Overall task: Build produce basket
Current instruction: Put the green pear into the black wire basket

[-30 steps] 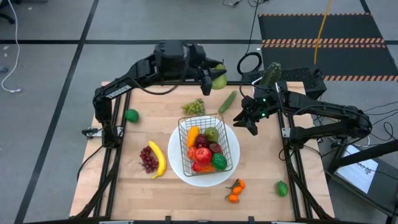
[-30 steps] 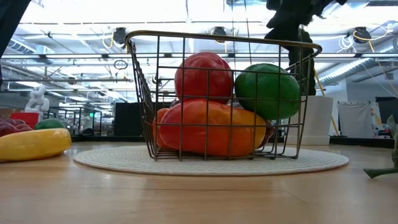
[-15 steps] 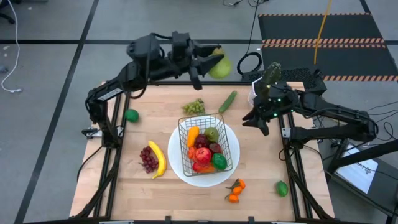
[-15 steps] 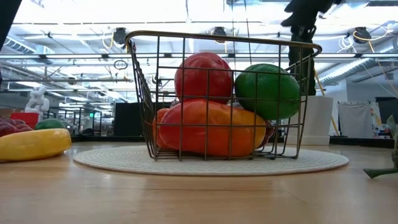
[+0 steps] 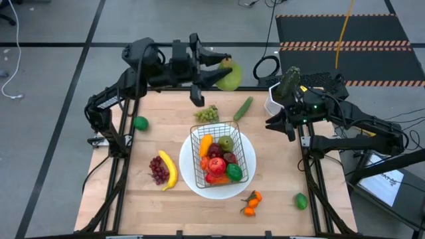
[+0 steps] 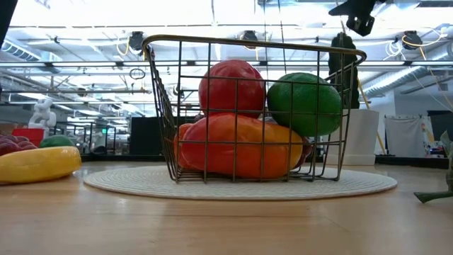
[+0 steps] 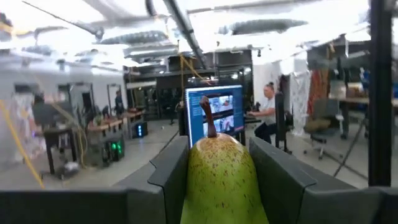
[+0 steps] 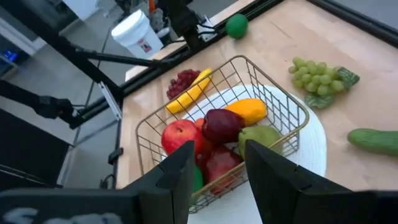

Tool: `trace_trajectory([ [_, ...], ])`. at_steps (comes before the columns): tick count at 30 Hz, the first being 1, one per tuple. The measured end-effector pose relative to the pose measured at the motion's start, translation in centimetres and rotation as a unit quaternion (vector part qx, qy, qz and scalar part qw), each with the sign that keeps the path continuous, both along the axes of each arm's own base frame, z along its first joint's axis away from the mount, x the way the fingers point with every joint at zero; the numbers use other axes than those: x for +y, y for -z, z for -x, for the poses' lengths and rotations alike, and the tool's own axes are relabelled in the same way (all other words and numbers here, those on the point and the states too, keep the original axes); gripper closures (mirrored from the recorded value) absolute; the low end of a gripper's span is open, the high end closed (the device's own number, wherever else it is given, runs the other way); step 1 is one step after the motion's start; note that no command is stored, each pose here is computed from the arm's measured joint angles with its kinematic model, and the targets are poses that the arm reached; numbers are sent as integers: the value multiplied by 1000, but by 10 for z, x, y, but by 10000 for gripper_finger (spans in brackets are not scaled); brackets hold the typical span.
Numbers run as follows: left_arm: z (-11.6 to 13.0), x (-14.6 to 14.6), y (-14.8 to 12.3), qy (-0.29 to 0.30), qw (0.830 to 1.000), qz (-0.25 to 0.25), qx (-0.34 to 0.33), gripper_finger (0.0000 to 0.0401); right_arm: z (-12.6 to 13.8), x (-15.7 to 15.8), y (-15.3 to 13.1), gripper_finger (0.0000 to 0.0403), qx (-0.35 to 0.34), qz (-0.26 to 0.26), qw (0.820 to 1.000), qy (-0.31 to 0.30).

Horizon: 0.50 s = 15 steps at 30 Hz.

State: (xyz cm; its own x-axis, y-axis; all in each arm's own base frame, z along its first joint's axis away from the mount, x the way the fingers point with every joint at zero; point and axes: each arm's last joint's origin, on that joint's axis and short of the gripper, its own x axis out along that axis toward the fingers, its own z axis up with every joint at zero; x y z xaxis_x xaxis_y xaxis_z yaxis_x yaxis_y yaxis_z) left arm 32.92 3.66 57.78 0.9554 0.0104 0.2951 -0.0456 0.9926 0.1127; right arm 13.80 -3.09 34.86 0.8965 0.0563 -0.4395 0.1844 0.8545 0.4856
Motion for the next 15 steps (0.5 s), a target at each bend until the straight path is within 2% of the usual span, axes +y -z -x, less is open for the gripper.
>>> trace_trajectory([
  [8,-1,-8,0,-10,994,-112,-2,240,-3,0,-8,267,-38,-72,996,34],
  [15,-1,-15,0,-35,974,-225,-6,240,-7,-2,-22,267,-109,-117,986,50],
])
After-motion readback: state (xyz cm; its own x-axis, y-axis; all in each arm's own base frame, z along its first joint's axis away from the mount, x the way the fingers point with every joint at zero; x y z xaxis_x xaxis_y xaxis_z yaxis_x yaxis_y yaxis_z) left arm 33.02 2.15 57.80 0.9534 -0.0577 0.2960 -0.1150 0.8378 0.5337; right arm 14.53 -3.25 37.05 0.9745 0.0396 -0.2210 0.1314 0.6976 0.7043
